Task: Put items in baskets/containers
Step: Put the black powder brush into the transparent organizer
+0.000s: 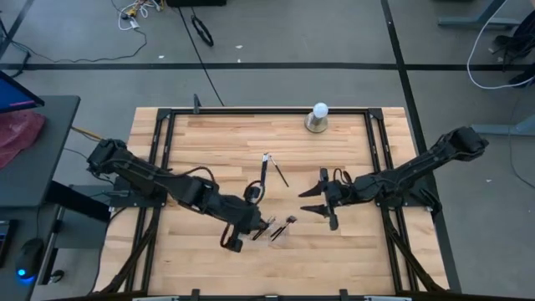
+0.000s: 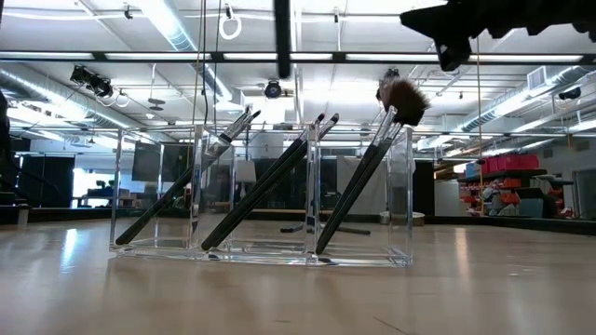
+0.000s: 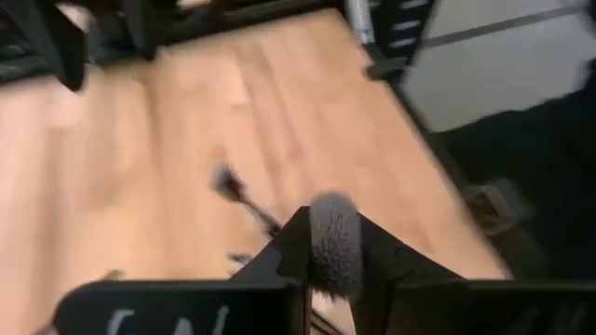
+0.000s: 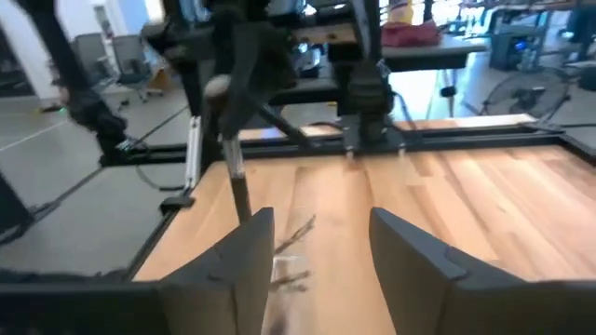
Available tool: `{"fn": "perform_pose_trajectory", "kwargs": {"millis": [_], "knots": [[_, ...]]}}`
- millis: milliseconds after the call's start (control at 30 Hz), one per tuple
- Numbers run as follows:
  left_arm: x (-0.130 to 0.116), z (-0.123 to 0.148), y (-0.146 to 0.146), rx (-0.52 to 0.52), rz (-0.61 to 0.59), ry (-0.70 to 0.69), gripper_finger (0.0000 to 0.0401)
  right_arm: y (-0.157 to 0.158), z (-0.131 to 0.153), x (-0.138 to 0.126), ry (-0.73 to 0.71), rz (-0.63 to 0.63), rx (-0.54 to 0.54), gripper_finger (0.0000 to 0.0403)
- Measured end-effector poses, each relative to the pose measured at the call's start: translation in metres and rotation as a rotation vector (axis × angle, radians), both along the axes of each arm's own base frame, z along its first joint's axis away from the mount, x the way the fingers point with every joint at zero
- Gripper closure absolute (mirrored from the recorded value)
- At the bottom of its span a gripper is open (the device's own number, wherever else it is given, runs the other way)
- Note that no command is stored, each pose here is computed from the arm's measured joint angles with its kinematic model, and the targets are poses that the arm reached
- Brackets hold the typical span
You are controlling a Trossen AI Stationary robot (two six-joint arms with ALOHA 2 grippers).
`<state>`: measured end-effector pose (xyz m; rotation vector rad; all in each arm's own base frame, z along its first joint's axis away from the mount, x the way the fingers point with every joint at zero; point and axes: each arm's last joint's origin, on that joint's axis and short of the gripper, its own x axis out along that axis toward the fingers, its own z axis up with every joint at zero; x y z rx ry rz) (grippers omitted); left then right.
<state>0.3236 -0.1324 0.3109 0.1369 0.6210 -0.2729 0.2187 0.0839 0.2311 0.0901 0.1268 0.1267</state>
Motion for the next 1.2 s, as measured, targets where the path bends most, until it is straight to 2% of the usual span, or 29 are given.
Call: {"fn": "perform_pose_trajectory", "kwargs": {"millis": [133, 400, 900, 1200], "knots": [[-0.002, -0.005, 0.005, -0.077, -0.008, 0.098, 0.0359, 0.004, -0.004, -0.002, 0.009, 0.021, -0.012, 0.0226], [0.022, -0.038, 0.014, -0.14, -0.018, 0.224, 0.0356, 0.005, -0.006, -0.001, 0.018, 0.015, -0.018, 0.0236], [0.038, -0.073, 0.028, -0.138, 0.019, 0.354, 0.0349, 0.005, -0.006, -0.001, 0.026, 0.013, -0.022, 0.0236], [0.044, -0.083, 0.025, -0.143, 0.007, 0.365, 0.0348, 0.004, -0.008, -0.001, 0.038, 0.013, -0.026, 0.0236]]}}
